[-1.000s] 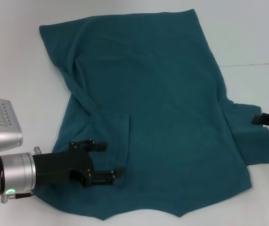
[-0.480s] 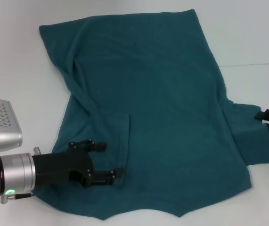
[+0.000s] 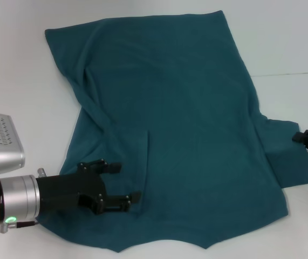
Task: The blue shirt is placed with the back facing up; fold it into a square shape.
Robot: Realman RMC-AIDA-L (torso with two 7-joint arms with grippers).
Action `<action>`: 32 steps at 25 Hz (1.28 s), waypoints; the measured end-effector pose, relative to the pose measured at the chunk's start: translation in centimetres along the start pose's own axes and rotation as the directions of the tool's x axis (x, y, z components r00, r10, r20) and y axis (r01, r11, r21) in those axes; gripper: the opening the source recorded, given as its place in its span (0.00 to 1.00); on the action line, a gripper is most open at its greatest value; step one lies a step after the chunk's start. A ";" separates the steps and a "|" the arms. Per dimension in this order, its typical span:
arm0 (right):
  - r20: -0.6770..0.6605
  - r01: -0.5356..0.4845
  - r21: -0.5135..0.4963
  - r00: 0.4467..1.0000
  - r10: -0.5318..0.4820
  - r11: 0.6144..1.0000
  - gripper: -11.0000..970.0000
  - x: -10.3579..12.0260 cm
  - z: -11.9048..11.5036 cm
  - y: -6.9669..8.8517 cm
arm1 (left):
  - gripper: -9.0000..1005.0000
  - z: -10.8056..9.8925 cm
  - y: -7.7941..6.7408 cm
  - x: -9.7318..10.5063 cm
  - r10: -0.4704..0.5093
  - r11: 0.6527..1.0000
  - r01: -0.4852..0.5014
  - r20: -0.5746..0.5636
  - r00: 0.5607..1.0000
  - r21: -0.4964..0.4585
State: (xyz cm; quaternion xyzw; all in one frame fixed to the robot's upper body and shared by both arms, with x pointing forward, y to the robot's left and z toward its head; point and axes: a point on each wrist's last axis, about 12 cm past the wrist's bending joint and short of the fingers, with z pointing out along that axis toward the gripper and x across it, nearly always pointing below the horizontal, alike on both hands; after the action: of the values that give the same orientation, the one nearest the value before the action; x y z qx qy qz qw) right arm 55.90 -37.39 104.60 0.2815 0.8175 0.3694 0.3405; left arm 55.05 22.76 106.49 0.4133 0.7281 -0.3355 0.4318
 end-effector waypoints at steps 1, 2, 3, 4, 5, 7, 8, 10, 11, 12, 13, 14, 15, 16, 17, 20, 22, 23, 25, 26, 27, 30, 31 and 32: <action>0.002 0.000 0.002 1.000 0.000 1.000 0.18 0.0 0.0 0.0 | 0.90 0.0 0.0 0.0 0.000 1.000 0.000 0.000 1.000 0.000; 0.004 -0.001 0.004 1.000 0.001 1.000 0.16 0.0 0.0 -0.1 | 0.90 0.0 0.0 0.0 0.001 1.000 -0.001 0.000 1.000 0.000; 0.004 -0.001 0.005 1.000 0.001 1.000 0.14 0.0 0.0 -0.1 | 0.90 0.0 0.0 0.0 0.001 1.000 -0.001 0.000 1.000 -0.001; 0.004 -0.001 0.005 1.000 0.001 1.000 0.11 0.0 0.1 -0.1 | 0.90 0.0 0.0 0.0 0.001 1.000 -0.001 0.000 1.000 -0.001; 0.004 -0.001 0.005 1.000 0.001 1.000 0.09 0.0 0.1 -0.1 | 0.90 0.0 0.0 0.0 0.001 1.000 -0.001 0.000 1.000 -0.001; 0.004 -0.001 0.006 1.000 0.001 1.000 0.04 0.1 0.1 -0.1 | 0.90 0.0 0.0 0.0 0.001 1.000 -0.001 0.000 1.000 -0.001; 0.005 0.002 0.005 1.000 -0.002 1.000 0.02 0.1 0.1 -0.1 | 0.90 0.0 0.0 0.0 0.002 1.000 -0.002 0.000 1.000 -0.001; 0.010 0.006 0.001 1.000 -0.006 1.000 0.02 0.1 0.1 -0.1 | 0.90 0.0 0.0 0.0 0.002 1.000 -0.002 0.000 1.000 0.000; 0.016 0.007 -0.002 1.000 -0.007 1.000 0.02 0.0 0.1 0.0 | 0.90 0.0 0.0 0.0 0.002 1.000 -0.002 0.000 1.000 0.000; 0.022 0.009 -0.007 1.000 -0.009 1.000 0.02 0.0 0.0 0.0 | 0.90 0.0 0.0 0.0 0.002 1.000 -0.002 0.000 1.000 0.000; 0.029 0.009 -0.012 1.000 -0.008 1.000 0.02 -0.1 0.0 0.0 | 0.90 0.0 0.0 0.0 0.002 1.000 -0.002 -0.001 1.000 0.000; 0.040 0.009 -0.019 0.999 -0.008 1.000 0.02 -0.2 -0.1 0.1 | 0.90 0.0 0.0 0.0 0.002 1.000 -0.002 -0.001 1.000 0.000; 0.049 0.011 -0.025 0.999 -0.010 1.000 0.02 -0.4 -0.1 0.1 | 0.90 0.0 0.0 0.0 0.002 1.000 -0.002 -0.002 1.000 0.000; 0.062 0.013 -0.032 0.998 -0.011 0.999 0.02 -0.6 -0.2 0.2 | 0.90 0.0 0.0 0.0 0.001 1.000 -0.001 -0.002 1.000 0.000; 0.075 0.017 -0.038 0.997 -0.014 0.999 0.02 -0.8 -0.3 0.3 | 0.90 0.0 0.0 0.0 0.001 1.000 -0.001 -0.002 1.000 0.000; 0.111 0.033 -0.041 0.993 -0.028 0.999 0.02 -1.5 -0.5 0.4 | 0.90 0.0 0.0 0.1 0.000 1.000 0.000 -0.002 1.000 0.001; 0.128 0.041 -0.036 0.991 -0.036 0.998 0.02 -2.0 -0.5 0.5 | 0.90 0.1 -0.1 0.1 -0.001 1.000 0.001 -0.002 1.000 0.003; 0.132 0.046 -0.036 0.990 -0.041 0.998 0.02 -2.2 -0.5 0.5 | 0.90 0.1 -0.1 0.1 -0.002 1.000 0.002 -0.002 1.000 0.004; 0.140 0.058 -0.031 0.989 -0.053 0.998 0.02 -2.5 -0.5 0.7 | 0.90 0.1 -0.1 0.1 -0.002 1.000 0.002 -0.001 1.000 0.004; 0.146 0.064 -0.026 0.987 -0.060 0.998 0.02 -2.7 -0.6 0.7 | 0.90 0.1 -0.1 0.0 -0.003 1.000 0.003 0.000 1.000 0.004; 0.151 0.069 -0.021 0.986 -0.065 0.997 0.02 -2.8 -0.6 0.7 | 0.90 0.1 -0.1 0.0 -0.004 1.000 0.004 0.001 1.000 0.004; 0.163 0.079 -0.008 0.984 -0.077 0.997 0.02 -3.3 -0.8 0.6 | 0.90 0.1 -0.1 0.0 -0.006 1.000 0.006 0.003 1.000 0.004; 0.166 0.082 -0.004 0.983 -0.080 0.997 0.02 -3.5 -0.8 0.6 | 0.90 0.1 -0.1 0.0 -0.007 1.000 0.007 0.003 1.000 0.004; 0.171 0.085 0.001 0.982 -0.083 0.996 0.02 -3.6 -0.9 0.6 | 0.90 0.1 -0.1 0.0 -0.008 1.000 0.008 0.003 1.000 0.004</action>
State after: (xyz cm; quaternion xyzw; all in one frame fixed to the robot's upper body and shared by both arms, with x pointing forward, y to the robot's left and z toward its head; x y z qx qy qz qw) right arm 57.57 -39.95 106.78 0.2764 0.7952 0.3318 0.4257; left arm 54.99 22.64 106.44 0.4107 0.7284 -0.3392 0.4310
